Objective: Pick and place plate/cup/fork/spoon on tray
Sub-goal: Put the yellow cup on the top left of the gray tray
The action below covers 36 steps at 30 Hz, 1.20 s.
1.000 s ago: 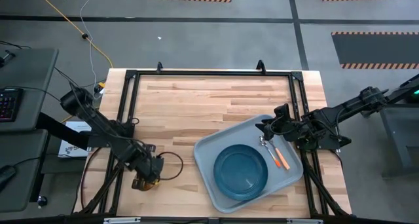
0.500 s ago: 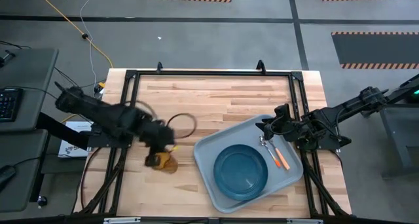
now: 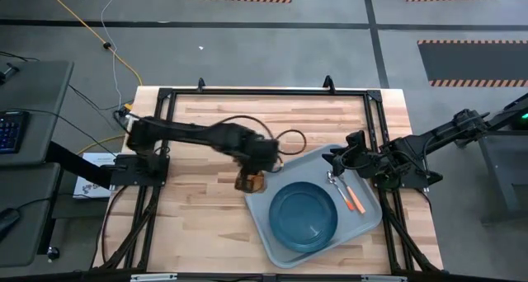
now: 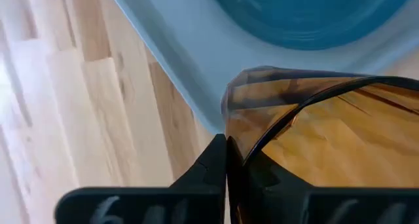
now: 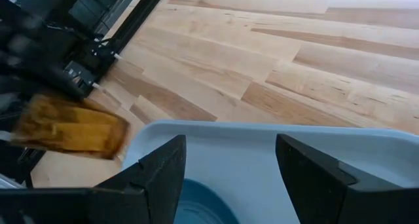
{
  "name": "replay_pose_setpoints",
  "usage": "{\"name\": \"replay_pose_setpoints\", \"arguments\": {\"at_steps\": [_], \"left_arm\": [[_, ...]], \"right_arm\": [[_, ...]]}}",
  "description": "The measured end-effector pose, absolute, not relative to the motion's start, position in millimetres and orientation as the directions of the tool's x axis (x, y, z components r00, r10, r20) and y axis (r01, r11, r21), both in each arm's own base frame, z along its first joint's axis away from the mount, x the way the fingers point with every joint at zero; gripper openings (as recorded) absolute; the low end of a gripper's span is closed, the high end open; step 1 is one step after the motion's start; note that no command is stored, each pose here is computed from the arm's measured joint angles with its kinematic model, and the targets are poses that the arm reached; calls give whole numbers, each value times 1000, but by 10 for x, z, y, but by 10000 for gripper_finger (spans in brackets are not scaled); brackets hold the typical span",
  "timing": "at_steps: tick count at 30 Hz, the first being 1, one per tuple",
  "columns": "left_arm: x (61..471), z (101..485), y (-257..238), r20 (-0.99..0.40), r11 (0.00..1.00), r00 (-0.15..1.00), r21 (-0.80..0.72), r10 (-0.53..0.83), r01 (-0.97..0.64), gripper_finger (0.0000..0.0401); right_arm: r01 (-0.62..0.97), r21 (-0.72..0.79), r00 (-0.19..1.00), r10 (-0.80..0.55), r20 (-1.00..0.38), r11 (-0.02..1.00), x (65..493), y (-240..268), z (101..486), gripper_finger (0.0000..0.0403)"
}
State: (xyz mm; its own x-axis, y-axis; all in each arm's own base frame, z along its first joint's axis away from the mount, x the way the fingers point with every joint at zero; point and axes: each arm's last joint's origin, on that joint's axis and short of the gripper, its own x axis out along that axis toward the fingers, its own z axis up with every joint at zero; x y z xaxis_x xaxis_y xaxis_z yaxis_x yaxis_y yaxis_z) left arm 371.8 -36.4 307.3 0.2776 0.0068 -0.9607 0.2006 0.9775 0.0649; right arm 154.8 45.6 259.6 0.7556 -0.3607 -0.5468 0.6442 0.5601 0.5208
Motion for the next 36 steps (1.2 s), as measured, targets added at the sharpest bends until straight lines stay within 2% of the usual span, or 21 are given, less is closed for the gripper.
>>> {"name": "replay_pose_setpoints", "arguments": {"at_steps": [8, 13, 18, 27, 36], "left_arm": [[4038, 2546, -308, -984, 984, 156, -58, -85, 171, 1], [4133, 2325, -322, -989, 985, 115, -70, -89, 159, 1], [4199, 2242, -338, -987, 989, 134, -72, -89, 133, 2], [4256, 2230, -347, -979, 990, 182, -69, -91, 127, 27], [4260, 2231, -326, -979, 990, 185, -68, -90, 123, 32]], "right_arm": [[646, 521, 755, -365, -544, 558, 1547, 454, 2597, 227], [642, 529, 757, -347, -554, 555, 1548, 460, 2594, 227], [640, 536, 758, -340, -557, 550, 1549, 462, 2593, 227], [637, 555, 763, -331, -555, 535, 1553, 466, 2597, 227], [636, 555, 763, -329, -556, 536, 1553, 466, 2597, 227]]}}
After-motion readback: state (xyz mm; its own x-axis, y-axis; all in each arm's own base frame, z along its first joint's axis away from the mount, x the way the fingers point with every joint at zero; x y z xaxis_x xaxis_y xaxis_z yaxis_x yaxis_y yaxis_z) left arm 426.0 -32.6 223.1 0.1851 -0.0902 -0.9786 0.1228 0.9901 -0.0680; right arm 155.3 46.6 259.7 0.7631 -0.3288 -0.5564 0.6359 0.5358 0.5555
